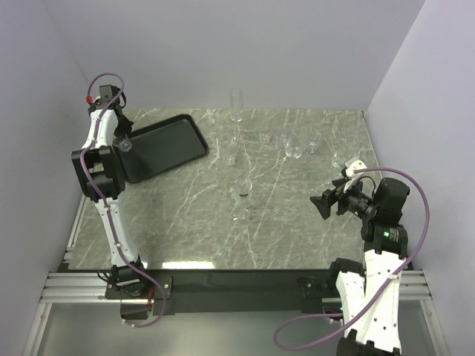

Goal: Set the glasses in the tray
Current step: Place the glass into the tray

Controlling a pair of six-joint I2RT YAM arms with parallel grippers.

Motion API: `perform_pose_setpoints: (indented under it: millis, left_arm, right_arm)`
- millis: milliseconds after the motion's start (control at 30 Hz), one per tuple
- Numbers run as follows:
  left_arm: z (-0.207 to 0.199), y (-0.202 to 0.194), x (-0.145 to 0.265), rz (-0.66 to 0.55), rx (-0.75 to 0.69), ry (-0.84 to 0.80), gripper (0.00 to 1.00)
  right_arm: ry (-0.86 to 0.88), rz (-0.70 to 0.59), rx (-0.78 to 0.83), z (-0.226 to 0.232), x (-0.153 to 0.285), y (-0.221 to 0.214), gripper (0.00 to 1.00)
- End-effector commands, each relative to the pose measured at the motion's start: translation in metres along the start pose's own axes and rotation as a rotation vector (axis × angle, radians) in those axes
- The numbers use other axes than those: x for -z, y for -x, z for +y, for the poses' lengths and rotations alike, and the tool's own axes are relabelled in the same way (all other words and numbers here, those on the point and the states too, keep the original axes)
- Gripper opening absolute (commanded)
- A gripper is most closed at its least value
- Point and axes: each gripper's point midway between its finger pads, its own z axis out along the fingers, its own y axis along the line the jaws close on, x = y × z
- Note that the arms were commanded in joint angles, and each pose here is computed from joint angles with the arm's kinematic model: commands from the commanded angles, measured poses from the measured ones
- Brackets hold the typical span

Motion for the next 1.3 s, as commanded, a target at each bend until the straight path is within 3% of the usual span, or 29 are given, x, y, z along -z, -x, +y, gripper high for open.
perform_pose_setpoints:
  millis: [0, 433, 800, 933, 1100, 1133, 1267]
  left_arm:
    - [-0.009, 0.024, 0.011, -0.040, 0.015, -0.032, 0.05]
    - [-0.013, 0.020, -0.005, -0.020, 0.023, -0.028, 0.13]
    - [-0.026, 0.034, 0.016, -0.048, 0.021, -0.096, 0.40]
    - [-0.033, 0.048, 0.042, -0.080, 0.014, -0.146, 0.44]
    - [-0.043, 0.062, 0.088, -0.147, 0.009, -0.250, 0.62]
    - [-0.046, 0.071, 0.113, -0.184, 0.009, -0.291, 0.65]
    - [-0.042, 0.055, 0.147, -0.184, 0.009, -0.378, 0.77]
  right_arm:
    - [-0.001, 0.003, 0.010, -0.002, -0.001, 0.000, 0.95]
    - [-0.006, 0.007, 0.006, -0.004, -0.001, -0.001, 0.95]
    - [-0.012, 0.007, 0.007, -0.005, -0.001, -0.001, 0.95]
    - [-0.016, 0.005, 0.012, -0.005, -0.001, -0.001, 0.95]
    - [-0.011, -0.001, 0.020, -0.003, 0.000, 0.001, 0.95]
    - [-0.010, -0.003, 0.022, -0.003, 0.000, 0.001, 0.95]
    - [-0.009, -0.008, 0.030, -0.002, 0.001, 0.002, 0.95]
